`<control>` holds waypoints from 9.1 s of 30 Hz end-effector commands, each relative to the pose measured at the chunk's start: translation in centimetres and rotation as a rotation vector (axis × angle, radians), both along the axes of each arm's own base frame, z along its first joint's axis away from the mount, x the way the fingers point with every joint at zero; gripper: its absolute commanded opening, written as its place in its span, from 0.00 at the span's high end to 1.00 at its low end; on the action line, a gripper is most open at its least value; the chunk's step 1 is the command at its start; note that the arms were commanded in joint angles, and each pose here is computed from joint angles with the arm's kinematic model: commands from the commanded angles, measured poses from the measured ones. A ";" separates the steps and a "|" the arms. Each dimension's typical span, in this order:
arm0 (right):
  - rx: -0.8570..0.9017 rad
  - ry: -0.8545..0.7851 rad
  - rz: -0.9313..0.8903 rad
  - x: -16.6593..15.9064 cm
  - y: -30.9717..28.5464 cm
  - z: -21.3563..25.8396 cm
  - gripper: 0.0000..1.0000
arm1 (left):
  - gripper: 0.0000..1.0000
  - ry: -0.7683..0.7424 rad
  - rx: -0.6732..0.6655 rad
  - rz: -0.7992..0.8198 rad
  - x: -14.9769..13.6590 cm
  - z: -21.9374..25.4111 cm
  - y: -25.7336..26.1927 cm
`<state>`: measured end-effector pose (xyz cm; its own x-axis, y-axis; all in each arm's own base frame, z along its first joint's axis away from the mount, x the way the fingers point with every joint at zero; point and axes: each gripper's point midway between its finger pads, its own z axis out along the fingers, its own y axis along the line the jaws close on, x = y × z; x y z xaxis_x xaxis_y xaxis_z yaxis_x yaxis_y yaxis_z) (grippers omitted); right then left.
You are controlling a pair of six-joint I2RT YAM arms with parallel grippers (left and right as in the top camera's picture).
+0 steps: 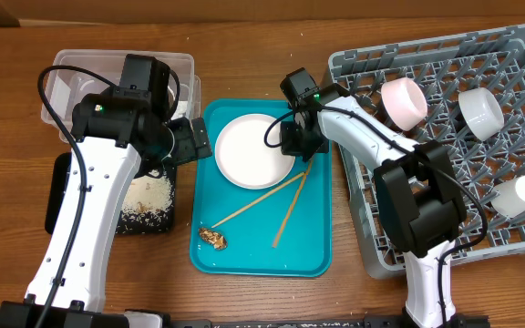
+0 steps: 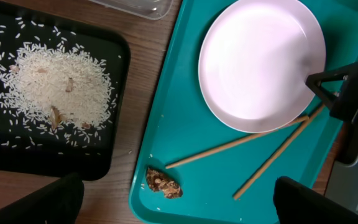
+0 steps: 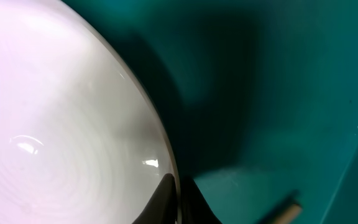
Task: Sort waste into correct bins and load items into the dishwasher
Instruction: 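Grasp the white plate edge with right gripper and lift it, then place the white plate upright in the dish rack with right gripper, then grasp a wooden chopstick on the teal tray with right gripper, then carry the chopstick and insert it upright into the rack, then release the chopstick in the rack with right gripper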
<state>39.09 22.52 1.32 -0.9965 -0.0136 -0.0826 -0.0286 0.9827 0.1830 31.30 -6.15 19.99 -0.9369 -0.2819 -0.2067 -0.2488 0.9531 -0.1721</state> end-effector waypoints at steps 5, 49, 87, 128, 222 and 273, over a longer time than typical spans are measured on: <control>0.006 -0.062 0.003 1.4 -0.5 3.3 0.96 | 0.01 -0.007 0.001 0.002 0.1 0.2 0.0; -0.654 -0.465 -0.425 1.7 -18.4 17.3 0.62 | 0.00 0.001 0.002 0.002 -0.1 0.2 0.0; 0.060 0.141 -0.271 -13.9 -1.9 5.0 0.38 | 0.00 0.000 0.002 0.002 -0.1 0.2 0.0; -0.061 0.288 -0.285 -14.5 -1.6 -3.5 0.85 | 0.00 -0.002 0.002 0.002 0.0 0.2 0.0; -0.341 -0.038 0.142 -12.4 -23.1 11.2 0.96 | 0.00 0.015 0.010 -0.017 -0.5 0.1 0.1; 0.026 -0.062 0.152 -13.0 -18.0 12.0 0.41 | 0.00 0.084 0.021 -0.024 -2.1 -0.7 0.3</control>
